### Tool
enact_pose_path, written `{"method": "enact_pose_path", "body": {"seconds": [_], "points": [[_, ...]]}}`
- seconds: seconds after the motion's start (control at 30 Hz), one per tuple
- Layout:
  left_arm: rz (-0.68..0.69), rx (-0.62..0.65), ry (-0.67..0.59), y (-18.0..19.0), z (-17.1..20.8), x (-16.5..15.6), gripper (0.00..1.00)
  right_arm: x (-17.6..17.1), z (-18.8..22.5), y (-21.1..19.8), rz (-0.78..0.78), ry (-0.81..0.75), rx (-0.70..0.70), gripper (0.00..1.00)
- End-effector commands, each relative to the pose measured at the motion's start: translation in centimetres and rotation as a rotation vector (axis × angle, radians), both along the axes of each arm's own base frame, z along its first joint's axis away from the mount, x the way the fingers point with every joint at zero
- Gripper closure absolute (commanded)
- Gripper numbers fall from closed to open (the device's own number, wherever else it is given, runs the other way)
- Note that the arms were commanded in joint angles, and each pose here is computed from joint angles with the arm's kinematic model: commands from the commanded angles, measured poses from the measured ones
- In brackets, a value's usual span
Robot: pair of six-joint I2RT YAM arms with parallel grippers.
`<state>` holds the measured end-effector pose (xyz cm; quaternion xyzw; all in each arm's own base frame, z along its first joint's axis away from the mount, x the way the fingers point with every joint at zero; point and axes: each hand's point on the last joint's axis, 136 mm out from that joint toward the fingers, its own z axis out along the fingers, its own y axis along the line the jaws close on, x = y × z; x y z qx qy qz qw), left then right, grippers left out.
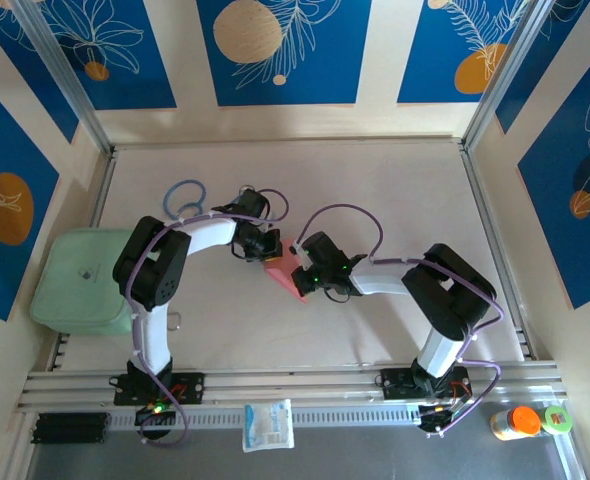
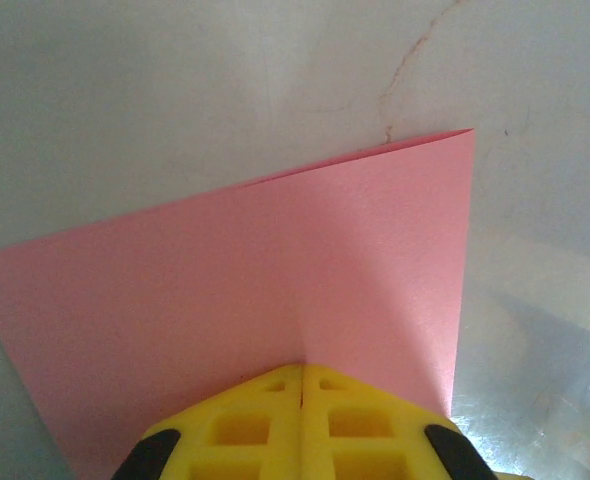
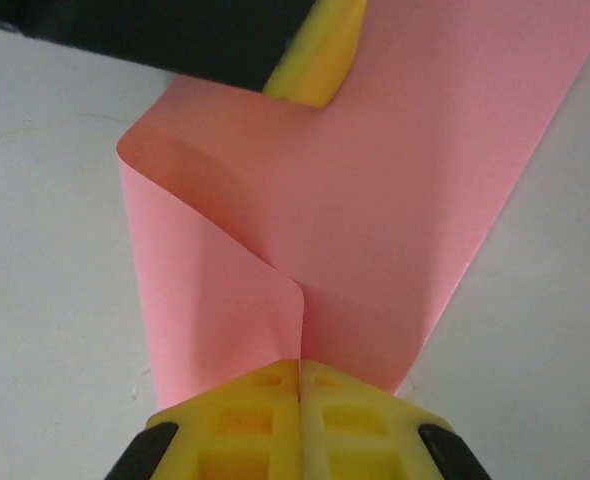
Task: Fold a paper plane with a square sheet of paper (pick it up from the middle)
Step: Third fold the triangle at the center of the table.
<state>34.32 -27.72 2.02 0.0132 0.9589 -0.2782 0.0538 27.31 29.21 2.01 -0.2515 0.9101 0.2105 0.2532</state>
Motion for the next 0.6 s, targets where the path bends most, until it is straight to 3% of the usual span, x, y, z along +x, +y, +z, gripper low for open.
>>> {"method": "enact_pose_path", "body": {"seconds": [0.0, 0.57], "points": [[-0.025, 0.06, 0.076, 0.42, -2.62, -2.0, 0.98, 0.27, 0.27, 0.51, 0.004, -0.008, -0.009, 1.0], [-0.014, 0.073, 0.071, 0.62, -2.75, -1.84, 0.98, 0.35, 0.83, 0.22, -0.012, -0.015, -0.014, 1.0]]}}
